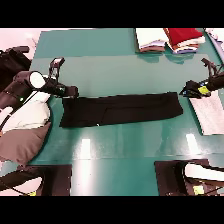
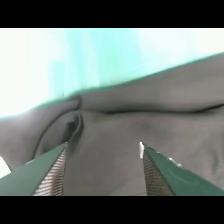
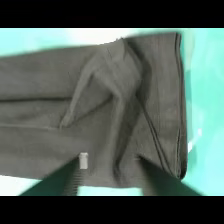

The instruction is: Fold the shirts.

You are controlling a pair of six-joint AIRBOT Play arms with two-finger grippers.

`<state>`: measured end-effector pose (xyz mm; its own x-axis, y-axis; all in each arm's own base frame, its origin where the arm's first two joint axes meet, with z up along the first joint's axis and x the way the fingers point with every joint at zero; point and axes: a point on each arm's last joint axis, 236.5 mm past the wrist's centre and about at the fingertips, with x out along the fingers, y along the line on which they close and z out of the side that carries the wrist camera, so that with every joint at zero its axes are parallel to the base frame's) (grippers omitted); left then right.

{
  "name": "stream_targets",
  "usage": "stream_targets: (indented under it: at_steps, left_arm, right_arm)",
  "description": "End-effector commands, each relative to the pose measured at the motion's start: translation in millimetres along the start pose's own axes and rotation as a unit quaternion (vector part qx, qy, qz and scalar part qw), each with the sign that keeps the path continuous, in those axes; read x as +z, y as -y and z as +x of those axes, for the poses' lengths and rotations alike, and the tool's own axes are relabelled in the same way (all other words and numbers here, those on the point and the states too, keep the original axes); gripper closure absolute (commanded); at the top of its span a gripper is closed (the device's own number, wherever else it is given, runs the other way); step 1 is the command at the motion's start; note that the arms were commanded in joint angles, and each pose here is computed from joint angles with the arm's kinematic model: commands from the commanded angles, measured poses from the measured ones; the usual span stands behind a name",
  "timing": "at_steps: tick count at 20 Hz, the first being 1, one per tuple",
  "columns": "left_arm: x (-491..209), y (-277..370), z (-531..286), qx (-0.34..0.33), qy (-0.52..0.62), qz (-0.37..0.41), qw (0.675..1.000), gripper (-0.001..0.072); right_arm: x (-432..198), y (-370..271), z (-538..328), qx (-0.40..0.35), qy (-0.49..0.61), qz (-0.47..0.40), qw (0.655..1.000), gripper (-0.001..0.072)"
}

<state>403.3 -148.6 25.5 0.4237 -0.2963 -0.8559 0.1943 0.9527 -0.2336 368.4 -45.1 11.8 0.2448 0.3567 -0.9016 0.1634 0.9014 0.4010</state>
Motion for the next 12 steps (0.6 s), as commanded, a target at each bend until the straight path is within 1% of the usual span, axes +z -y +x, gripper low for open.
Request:
stream_targets:
  at_steps: [1,2,3,4,6,8,12]
  left_arm:
    - [11,16,-8,-0.027,0.005,-0.016,1.0,0.0161]
    - [11,23,-8,-0.042,0.004,-0.027,0.999,0.0225]
    - [11,31,-8,-0.059,0.003,-0.038,0.998,0.0512]
    - [11,36,-8,-0.069,0.004,-0.039,0.997,0.0672]
    - [13,51,-8,-0.085,0.009,-0.036,0.996,0.0676]
    - [8,74,-6,-0.098,0.009,-0.017,0.995,0.0682]
    - [-2,124,7,-0.125,0.01,-0.003,0.992,0.0682]
  right_arm:
    - [7,22,-7,0.02,0.011,0.015,1.0,0.0178]
    - [5,34,-8,0.021,0.007,0.031,0.999,0.0178]
    - [2,47,-6,0.025,0.0,0.049,0.998,0.0178]
    - [-2,56,-2,0.032,-0.011,0.066,0.997,0.0178]
    - [-10,67,16,0.057,-0.04,0.079,0.995,0.0179]
    - [-19,69,37,0.073,-0.075,0.085,0.991,0.0179]
    - [-23,55,76,0.102,-0.112,0.072,0.986,0.0179]
